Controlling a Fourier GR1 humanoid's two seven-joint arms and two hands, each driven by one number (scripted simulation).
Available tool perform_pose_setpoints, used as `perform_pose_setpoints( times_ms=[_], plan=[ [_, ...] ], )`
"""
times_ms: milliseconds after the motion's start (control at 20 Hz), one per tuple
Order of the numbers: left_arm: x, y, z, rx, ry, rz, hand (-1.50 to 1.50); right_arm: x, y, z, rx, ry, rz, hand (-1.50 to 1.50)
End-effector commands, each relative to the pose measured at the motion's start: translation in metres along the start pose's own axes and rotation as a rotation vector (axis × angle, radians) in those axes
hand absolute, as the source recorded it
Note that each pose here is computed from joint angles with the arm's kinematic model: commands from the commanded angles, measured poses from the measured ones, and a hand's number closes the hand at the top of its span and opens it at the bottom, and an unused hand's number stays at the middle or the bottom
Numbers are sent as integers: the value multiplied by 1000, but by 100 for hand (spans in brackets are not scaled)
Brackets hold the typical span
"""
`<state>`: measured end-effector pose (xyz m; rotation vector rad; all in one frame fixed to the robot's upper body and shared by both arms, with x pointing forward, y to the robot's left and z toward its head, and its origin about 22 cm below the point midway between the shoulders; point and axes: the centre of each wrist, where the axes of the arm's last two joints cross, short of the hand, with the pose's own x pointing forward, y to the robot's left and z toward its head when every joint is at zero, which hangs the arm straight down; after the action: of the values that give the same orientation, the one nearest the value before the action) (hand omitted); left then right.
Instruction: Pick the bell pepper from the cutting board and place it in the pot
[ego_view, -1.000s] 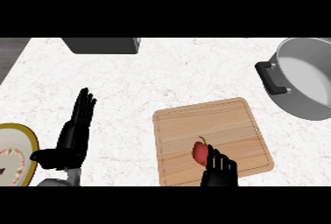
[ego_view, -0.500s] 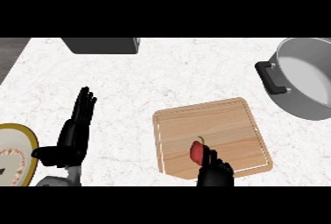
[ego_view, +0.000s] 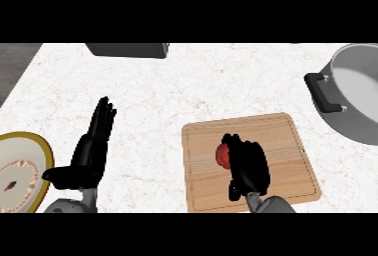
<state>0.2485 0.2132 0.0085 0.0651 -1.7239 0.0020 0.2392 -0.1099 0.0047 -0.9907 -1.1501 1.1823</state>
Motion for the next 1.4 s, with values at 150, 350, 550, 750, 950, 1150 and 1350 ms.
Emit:
perform_pose_setpoints(
  times_ms=[150, 350, 550, 750, 950, 1150, 1350],
  plan=[
    [4, -5, -7, 43, 0, -7, 0, 8, -65, -78, -211, -127, -89, 150],
    [-15, 17, 12, 36, 35, 0, 0, 8, -100, -84, -384, -130, -114, 150],
    [-3, 26, 18, 53, 21, -21, 0, 13, -121, -74, -487, -58, -76, 150],
    [-10, 6, 10, 59, 26, -23, 0, 9, -127, -58, -542, 42, -75, 150],
    [-10, 12, 31, 32, 28, 4, 0, -23, -147, -75, -575, 143, -74, 150],
    [6, 15, 5, 47, 37, -2, 0, -69, -171, -85, -596, 213, -80, 150],
    [-13, 22, 10, 65, 16, -4, 0, -111, -184, -96, -599, 261, -79, 150]
  ],
)
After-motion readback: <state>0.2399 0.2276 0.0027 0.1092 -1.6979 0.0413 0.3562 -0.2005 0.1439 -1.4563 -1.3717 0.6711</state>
